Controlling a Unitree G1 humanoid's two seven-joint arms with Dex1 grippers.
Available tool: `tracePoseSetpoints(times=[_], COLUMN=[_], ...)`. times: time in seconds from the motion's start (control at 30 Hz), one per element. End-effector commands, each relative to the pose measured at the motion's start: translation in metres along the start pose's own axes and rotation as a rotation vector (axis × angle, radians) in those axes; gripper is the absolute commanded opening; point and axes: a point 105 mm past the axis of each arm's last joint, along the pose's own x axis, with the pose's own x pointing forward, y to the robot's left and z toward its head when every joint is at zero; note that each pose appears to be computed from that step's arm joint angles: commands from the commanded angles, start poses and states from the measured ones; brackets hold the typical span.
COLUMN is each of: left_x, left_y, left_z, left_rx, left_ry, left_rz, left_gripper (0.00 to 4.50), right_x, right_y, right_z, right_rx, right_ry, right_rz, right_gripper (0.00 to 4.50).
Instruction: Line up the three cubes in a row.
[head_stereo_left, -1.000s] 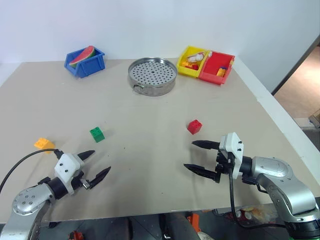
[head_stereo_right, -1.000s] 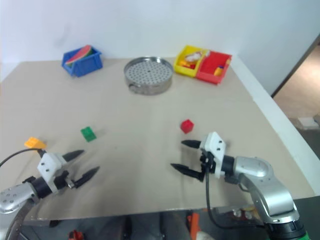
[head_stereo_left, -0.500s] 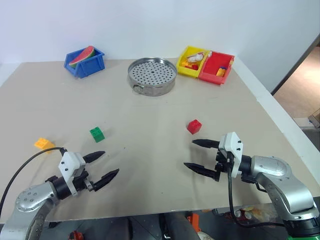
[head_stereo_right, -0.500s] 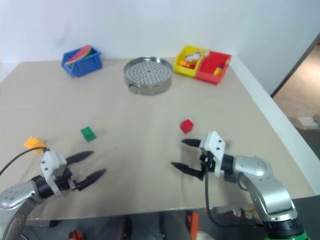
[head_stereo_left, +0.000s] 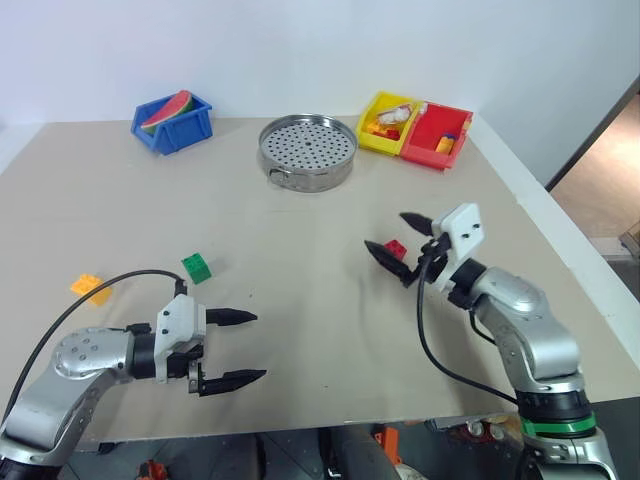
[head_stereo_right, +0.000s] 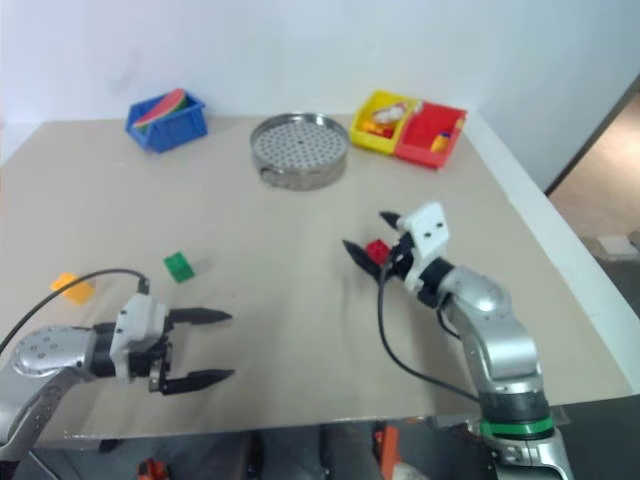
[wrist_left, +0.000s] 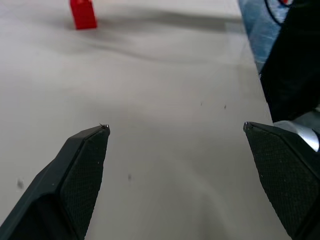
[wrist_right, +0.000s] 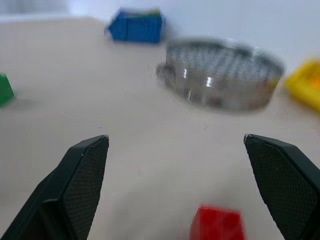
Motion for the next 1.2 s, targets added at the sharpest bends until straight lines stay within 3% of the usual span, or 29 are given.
tracePoseSetpoints(times=[0.03, 0.27, 0.67, 1.0, 1.1, 1.2], left_x=[0.005, 0.009, 0.013, 0.012, 0.012, 0.011], left_y=[-0.002, -0.003, -0.007, -0.007, -0.005, -0.002], left_z=[0.008, 0.01, 0.012, 0.01, 0.01, 0.01], left_rx=[0.027, 0.048, 0.068, 0.07, 0.066, 0.059], left_ry=[-0.008, -0.003, -0.01, 0.001, -0.005, -0.016], left_rz=[-0.043, -0.061, -0.048, -0.013, 0.005, 0.05], left_gripper=[4.44, 4.44, 4.44, 4.5, 4.5, 4.5], right_x=[0.002, 0.009, 0.016, 0.019, 0.021, 0.026], right_y=[-0.007, -0.029, -0.027, -0.03, -0.028, -0.007], right_z=[0.003, -0.003, -0.035, -0.037, -0.028, -0.009], right_rx=[-0.019, -0.001, 0.065, 0.073, 0.037, -0.064], right_ry=[-0.028, -0.026, 0.064, 0.079, 0.068, 0.059], right_rz=[-0.027, -0.095, -0.066, -0.074, -0.036, 0.154], right_gripper=[4.5, 4.5, 4.5, 1.33, 1.26, 1.26])
